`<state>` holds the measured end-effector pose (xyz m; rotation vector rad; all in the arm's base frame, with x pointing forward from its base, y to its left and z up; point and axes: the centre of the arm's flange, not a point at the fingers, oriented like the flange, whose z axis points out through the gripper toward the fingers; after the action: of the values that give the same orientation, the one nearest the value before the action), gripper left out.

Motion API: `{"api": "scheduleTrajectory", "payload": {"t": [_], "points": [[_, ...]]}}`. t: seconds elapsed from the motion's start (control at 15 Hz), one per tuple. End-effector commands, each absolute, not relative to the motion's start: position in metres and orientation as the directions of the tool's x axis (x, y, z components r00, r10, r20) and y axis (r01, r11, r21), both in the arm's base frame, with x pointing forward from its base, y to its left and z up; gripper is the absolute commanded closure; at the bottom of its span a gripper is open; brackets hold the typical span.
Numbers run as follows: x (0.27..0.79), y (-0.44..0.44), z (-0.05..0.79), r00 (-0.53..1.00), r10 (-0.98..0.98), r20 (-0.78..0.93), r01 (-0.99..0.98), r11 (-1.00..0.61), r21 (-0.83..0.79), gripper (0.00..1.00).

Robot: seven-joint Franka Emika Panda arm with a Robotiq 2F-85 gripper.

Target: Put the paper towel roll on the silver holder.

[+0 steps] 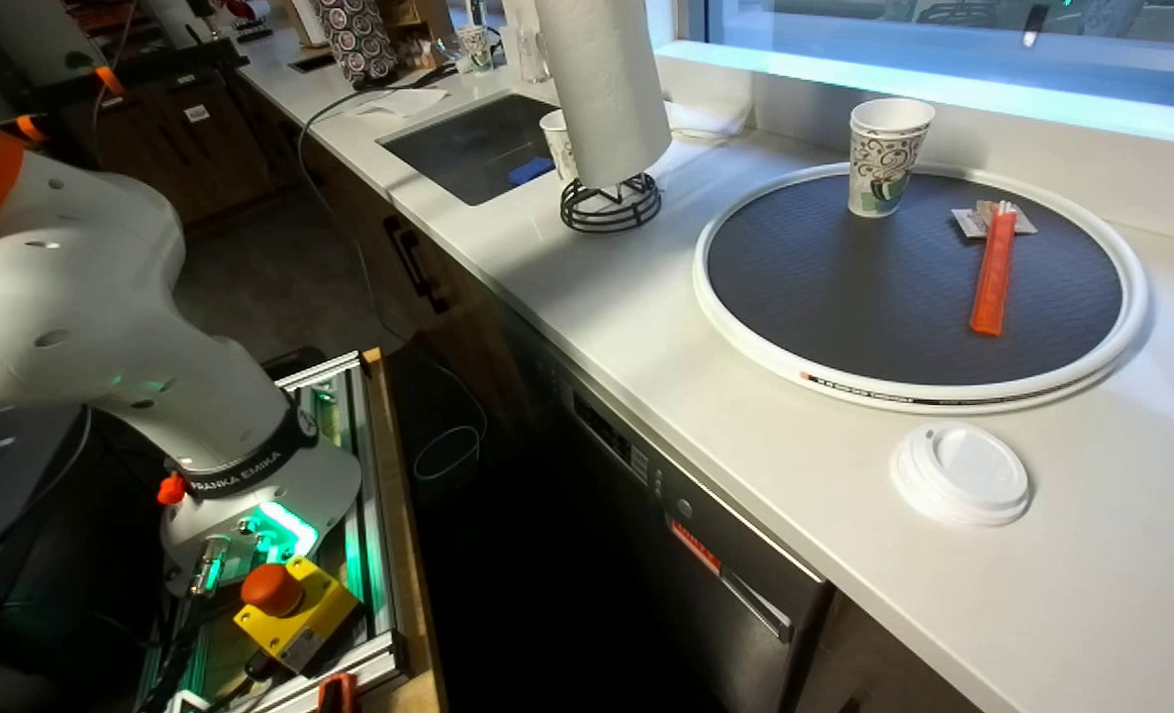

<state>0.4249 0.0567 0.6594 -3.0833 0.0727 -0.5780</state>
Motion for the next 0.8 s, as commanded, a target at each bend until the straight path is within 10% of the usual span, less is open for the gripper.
{"api": "scheduleTrajectory", "payload": {"t": [0.0, 0.73], "points": [[0.423, 0.071, 0.697, 0.928, -0.035, 0.37, -0.038, -0.999, 0.001, 0.96], [0.431, 0.116, 0.748, 0.901, -0.003, 0.433, 0.01, -1.0, -0.027, 0.96]]}}
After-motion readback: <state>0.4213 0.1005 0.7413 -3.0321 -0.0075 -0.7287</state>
